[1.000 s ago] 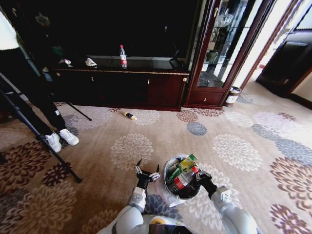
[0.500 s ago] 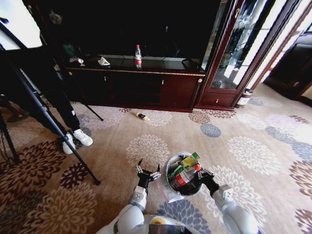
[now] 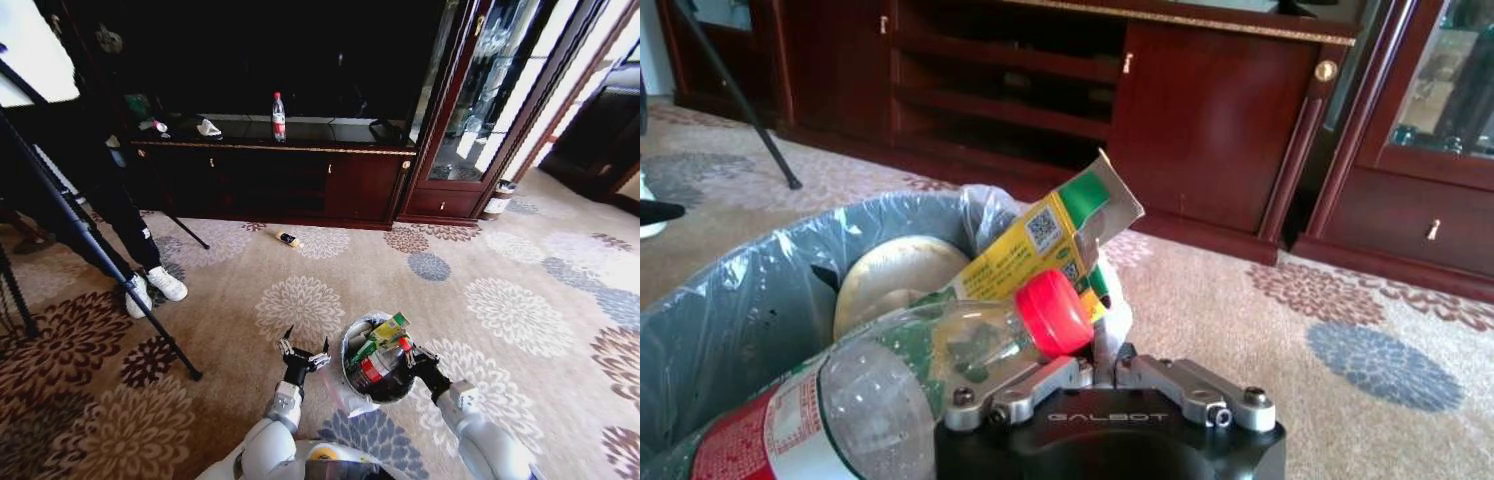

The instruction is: Pick up the trash from the ground and place it into the trash bin.

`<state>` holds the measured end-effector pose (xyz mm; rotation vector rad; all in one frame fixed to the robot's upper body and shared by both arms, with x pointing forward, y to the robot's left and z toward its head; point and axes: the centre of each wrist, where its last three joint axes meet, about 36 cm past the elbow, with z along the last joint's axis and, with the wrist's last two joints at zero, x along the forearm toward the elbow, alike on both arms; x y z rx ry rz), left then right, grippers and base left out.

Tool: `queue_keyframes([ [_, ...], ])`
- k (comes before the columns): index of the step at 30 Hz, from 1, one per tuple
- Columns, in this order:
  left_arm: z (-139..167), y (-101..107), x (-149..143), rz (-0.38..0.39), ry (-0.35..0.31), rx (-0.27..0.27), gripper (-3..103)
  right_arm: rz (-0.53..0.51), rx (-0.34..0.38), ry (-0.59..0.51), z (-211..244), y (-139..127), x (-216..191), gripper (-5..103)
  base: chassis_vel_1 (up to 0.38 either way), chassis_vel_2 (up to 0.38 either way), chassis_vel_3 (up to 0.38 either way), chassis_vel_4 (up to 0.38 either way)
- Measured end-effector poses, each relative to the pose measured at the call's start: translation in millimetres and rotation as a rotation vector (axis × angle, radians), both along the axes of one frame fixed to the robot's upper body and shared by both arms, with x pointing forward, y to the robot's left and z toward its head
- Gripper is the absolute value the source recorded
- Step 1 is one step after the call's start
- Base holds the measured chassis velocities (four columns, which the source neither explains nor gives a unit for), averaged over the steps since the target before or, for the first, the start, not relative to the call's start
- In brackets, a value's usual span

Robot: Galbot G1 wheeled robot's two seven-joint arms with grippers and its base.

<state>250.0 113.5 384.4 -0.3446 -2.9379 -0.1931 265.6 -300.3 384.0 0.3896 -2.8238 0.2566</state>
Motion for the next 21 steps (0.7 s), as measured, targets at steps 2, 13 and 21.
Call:
queue_keyframes([
  [2, 0.1, -0.2, 0.5, 0.000, 0.000, -0.001, 100, 0.003, 0.000, 0.001, 0.1, 0.1, 0.2, 2, 0.000, 0.000, 0.000, 0.000],
  [13, -0.4, -0.6, 0.2, 0.000, 0.003, -0.001, 100, 0.023, 0.004, 0.001, -2.6, -1.2, 0.2, 2, -0.070, 0.084, 0.075, -0.085],
  [21, -0.6, -0.4, 0.2, 0.000, 0.003, -0.001, 100, 0.026, 0.002, 0.001, -2.5, -1.5, 0.6, 2, -0.249, 0.253, 0.252, -0.257],
])
